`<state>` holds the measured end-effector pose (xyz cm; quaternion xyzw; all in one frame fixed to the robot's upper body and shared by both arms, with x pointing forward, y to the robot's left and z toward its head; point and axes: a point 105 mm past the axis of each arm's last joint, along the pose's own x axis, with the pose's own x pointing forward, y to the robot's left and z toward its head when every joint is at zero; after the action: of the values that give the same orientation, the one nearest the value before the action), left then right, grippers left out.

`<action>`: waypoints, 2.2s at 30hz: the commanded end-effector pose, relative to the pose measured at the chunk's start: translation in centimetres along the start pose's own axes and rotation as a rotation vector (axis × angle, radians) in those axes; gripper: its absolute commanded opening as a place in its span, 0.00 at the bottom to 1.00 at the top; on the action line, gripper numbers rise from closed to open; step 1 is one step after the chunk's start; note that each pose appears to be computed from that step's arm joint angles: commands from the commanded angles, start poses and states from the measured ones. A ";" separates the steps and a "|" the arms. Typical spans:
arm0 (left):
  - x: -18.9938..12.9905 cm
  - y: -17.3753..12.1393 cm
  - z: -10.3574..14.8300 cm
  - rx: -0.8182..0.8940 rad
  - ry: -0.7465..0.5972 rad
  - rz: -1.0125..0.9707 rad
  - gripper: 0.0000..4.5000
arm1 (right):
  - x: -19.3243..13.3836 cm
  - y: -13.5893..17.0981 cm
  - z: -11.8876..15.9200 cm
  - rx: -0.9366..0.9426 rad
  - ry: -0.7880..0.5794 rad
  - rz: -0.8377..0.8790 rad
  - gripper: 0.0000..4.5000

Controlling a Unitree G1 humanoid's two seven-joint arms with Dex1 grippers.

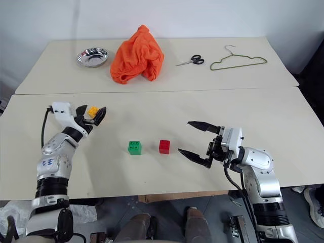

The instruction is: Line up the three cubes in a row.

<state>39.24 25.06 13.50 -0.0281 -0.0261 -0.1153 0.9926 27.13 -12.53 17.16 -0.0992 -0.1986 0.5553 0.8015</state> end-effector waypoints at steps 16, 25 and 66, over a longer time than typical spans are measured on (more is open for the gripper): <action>-4.5 -1.2 4.3 0.190 -0.050 -0.592 0.33 | -0.5 1.0 1.2 -0.014 0.002 -0.028 1.00; -9.3 -3.9 0.7 0.433 0.257 -1.184 0.33 | -1.6 0.9 1.0 -0.010 0.048 -0.040 1.00; -8.5 -3.5 -2.4 0.474 0.359 -1.248 0.33 | -2.3 1.0 0.5 -0.001 0.080 0.012 1.00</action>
<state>31.63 22.88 11.94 0.2291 0.0541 -0.6203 0.7482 25.47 -13.99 16.13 -0.1157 -0.1549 0.5567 0.8079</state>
